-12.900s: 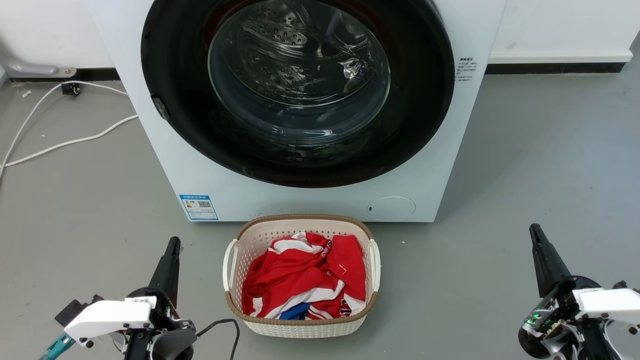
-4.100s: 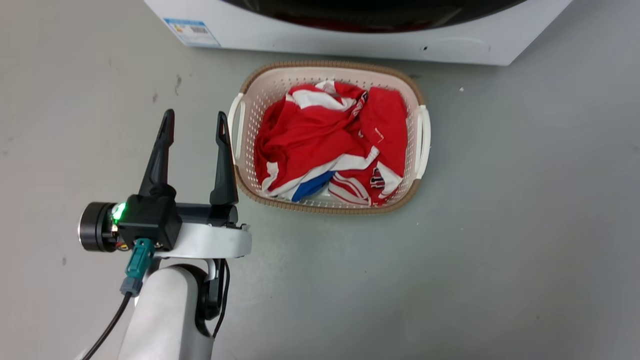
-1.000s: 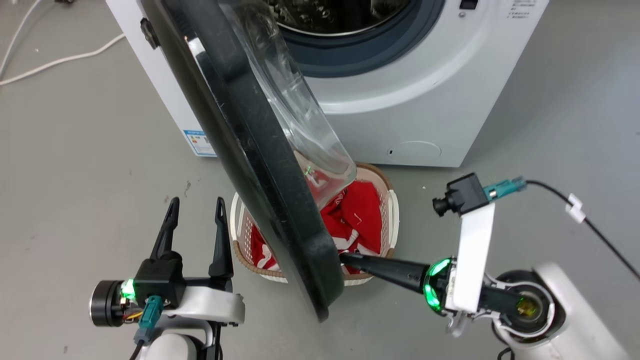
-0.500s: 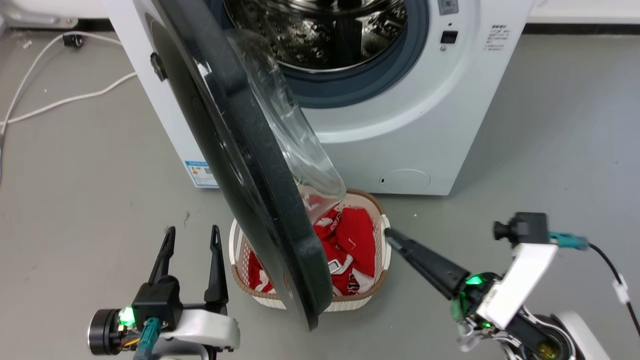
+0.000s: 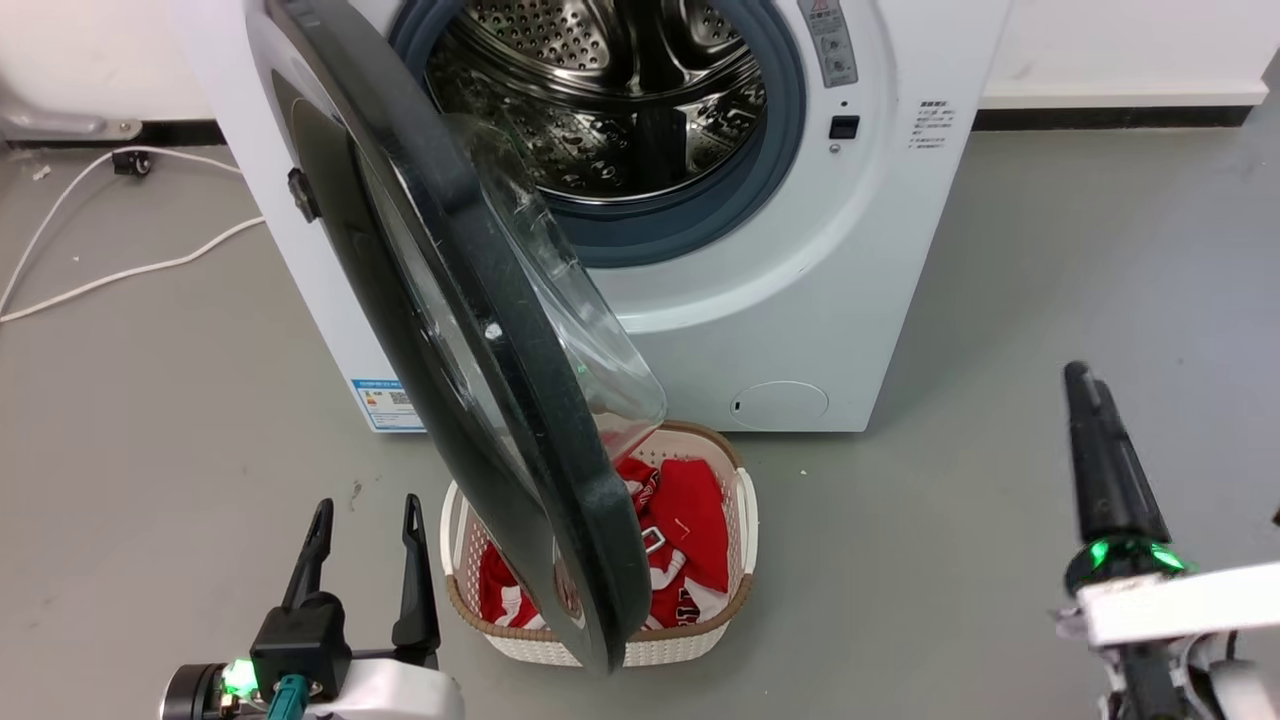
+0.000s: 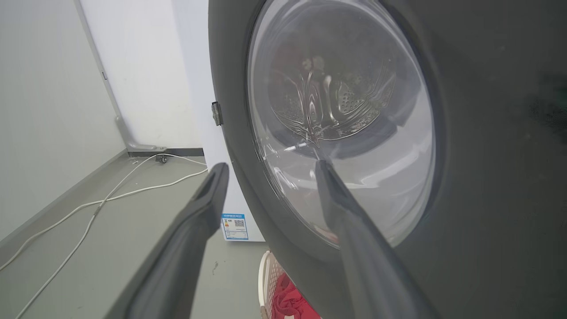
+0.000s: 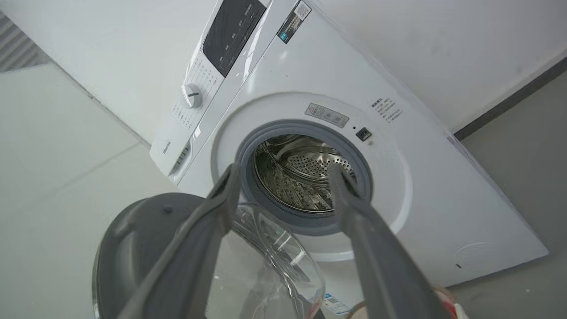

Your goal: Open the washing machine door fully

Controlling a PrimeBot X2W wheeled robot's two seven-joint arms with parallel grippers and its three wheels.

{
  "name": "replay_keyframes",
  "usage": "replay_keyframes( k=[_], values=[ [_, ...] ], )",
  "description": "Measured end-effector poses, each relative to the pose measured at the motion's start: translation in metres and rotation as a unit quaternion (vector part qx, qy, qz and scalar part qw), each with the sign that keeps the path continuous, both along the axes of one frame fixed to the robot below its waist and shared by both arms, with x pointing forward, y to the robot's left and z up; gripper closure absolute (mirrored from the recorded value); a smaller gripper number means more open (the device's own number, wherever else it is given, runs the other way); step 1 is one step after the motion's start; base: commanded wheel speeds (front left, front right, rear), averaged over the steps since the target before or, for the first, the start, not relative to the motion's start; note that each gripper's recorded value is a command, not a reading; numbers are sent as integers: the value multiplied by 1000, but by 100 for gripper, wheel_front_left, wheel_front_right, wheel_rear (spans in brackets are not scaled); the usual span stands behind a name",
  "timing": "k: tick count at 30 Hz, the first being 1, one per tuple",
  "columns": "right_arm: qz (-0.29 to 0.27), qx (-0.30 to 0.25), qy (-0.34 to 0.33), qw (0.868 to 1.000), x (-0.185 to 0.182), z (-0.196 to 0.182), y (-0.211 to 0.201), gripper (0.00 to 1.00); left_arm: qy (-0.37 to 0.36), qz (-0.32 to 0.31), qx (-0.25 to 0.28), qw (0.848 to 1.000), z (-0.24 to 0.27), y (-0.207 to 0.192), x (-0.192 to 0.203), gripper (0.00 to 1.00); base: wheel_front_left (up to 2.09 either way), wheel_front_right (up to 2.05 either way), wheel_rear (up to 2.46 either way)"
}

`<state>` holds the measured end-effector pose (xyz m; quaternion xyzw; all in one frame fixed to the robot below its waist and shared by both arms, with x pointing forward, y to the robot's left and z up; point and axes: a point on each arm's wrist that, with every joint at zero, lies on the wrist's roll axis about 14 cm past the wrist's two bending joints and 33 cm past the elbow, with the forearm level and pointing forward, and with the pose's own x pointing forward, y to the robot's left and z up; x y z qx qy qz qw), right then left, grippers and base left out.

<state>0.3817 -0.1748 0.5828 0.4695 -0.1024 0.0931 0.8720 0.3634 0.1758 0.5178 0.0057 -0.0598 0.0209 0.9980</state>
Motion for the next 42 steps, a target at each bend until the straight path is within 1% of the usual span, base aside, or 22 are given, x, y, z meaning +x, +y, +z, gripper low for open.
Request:
replay_keyframes(
  k=[1, 2, 4, 6, 8, 9, 11, 15, 18, 22, 23, 26, 30, 37, 42],
  values=[
    [-16, -31, -11, 999, -2, 0, -3, 0, -1, -1, 1, 1000, 1, 0, 0, 0, 0, 0, 0],
    [-24, -87, -20, 996, -4, -1, -3, 0, -2, -1, 1, 1000, 1, -1, -1, 0, 0, 0, 0],
    [-38, -170, -34, 984, -7, -1, -4, 0, 0, -2, 1, 1000, 0, -1, -3, 0, 0, 0, 0],
    [-63, -249, -48, 965, -10, 2, -7, 0, 1, -3, 1, 1000, -1, -2, -4, 0, 0, 0, 0],
    [-95, -296, -70, 948, -12, 14, -9, 0, -1, -3, 1, 1000, 0, -2, -4, 0, 0, 0, 0],
    [-103, -329, -81, 935, -14, 18, -5, 0, 0, -4, 1, 1000, 0, -3, -4, 0, 0, 0, 0],
    [-115, -348, -81, 927, -17, 18, -2, 0, 0, -3, 1, 1000, 0, -2, -4, 0, 0, 0, 0],
    [-117, -420, -89, 896, -24, 16, 9, 0, 0, -3, 1, 1000, 0, -2, -4, 0, 0, 0, 0],
    [-111, -445, -70, 886, -27, 1, 12, 0, -1, -3, 0, 1000, 0, -2, -5, 0, 0, 0, 0],
    [-103, -456, -41, 883, -32, -19, 9, 0, -1, -2, -2, 1000, 1, -2, -7, 0, 0, 0, 0],
    [-101, -455, -35, 884, -32, -22, 9, 0, -1, -1, -2, 1000, 1, -2, -7, 0, 0, 0, 0],
    [-100, -439, -15, 893, -36, -33, 3, 0, -3, 2, -2, 1000, 2, 0, -9, 0, 0, 0, 0],
    [-96, -426, 7, 900, -41, -45, -1, 0, -5, 4, -2, 1000, 3, 1, -10, 0, 0, 0, 0],
    [-88, -416, 28, 904, -48, -59, -3, 0, -6, 7, -2, 1000, 4, 2, -14, 0, 0, 0, 0],
    [-83, -416, 35, 905, -51, -64, -1, 0, -2, 8, -1, 1000, 1, 2, -15, 0, 0, 0, 0]
  ],
)
